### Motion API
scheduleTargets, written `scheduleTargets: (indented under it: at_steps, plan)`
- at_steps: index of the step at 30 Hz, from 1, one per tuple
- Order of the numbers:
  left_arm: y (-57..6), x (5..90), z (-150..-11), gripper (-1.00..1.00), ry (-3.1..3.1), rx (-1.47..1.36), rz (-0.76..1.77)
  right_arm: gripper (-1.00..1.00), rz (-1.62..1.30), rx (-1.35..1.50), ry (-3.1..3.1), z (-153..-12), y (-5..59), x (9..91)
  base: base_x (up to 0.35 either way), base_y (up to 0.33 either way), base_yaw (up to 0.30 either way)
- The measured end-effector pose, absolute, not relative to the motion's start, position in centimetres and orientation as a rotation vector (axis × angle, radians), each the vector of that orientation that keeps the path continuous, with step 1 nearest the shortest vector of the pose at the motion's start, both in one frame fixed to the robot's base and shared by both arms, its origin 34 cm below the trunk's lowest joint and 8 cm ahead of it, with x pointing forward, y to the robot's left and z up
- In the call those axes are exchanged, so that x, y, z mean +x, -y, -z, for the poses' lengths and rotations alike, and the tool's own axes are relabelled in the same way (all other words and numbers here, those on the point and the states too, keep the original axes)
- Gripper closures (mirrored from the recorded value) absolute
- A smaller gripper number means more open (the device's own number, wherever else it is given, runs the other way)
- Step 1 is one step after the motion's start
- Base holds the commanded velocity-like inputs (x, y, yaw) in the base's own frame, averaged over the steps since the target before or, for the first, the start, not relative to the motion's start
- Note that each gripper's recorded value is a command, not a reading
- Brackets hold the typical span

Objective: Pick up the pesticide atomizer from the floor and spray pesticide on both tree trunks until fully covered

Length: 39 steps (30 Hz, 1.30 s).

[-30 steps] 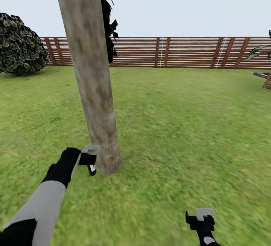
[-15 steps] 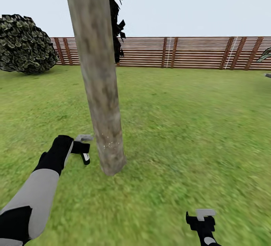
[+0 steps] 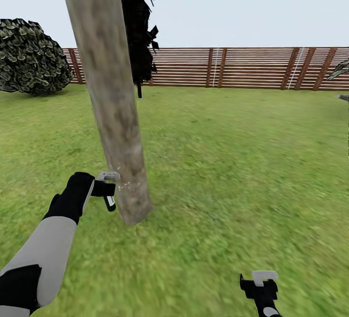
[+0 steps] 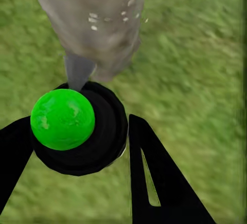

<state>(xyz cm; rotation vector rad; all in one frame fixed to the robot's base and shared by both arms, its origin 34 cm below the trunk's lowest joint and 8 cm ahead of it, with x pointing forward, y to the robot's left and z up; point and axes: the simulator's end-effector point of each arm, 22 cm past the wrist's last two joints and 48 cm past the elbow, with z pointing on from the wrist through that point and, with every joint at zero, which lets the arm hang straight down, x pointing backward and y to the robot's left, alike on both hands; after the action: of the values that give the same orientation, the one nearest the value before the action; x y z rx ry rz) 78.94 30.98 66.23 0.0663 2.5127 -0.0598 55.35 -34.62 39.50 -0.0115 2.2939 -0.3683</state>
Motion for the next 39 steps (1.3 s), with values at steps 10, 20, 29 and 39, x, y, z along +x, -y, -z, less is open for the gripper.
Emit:
scheduleTargets:
  at_steps: [10,20,29,39]
  plan:
    - [-31.2,78.9,-66.3,1.0,-2.512,0.064,0.057,-1.0,0.366,-0.012,-2.294,-39.5,34.5,55.4,0.073,-0.269,0.0]
    - [-31.0,78.9,-66.3,1.0,-2.512,0.065,0.06,-1.0,0.366,-0.013,-2.294,-39.5,34.4,55.4,0.09,-0.268,0.235]
    - [-31.1,78.9,-66.2,1.0,-2.513,0.065,0.057,-1.0,0.368,-0.012,-2.294,-39.5,34.6,55.4,0.001,-0.274,0.108]
    - [-33.5,78.0,-65.3,1.0,-2.531,0.045,0.009,-1.0,0.368,-0.012,-2.295,-39.5,34.6,55.3,0.015,-0.274,0.001]
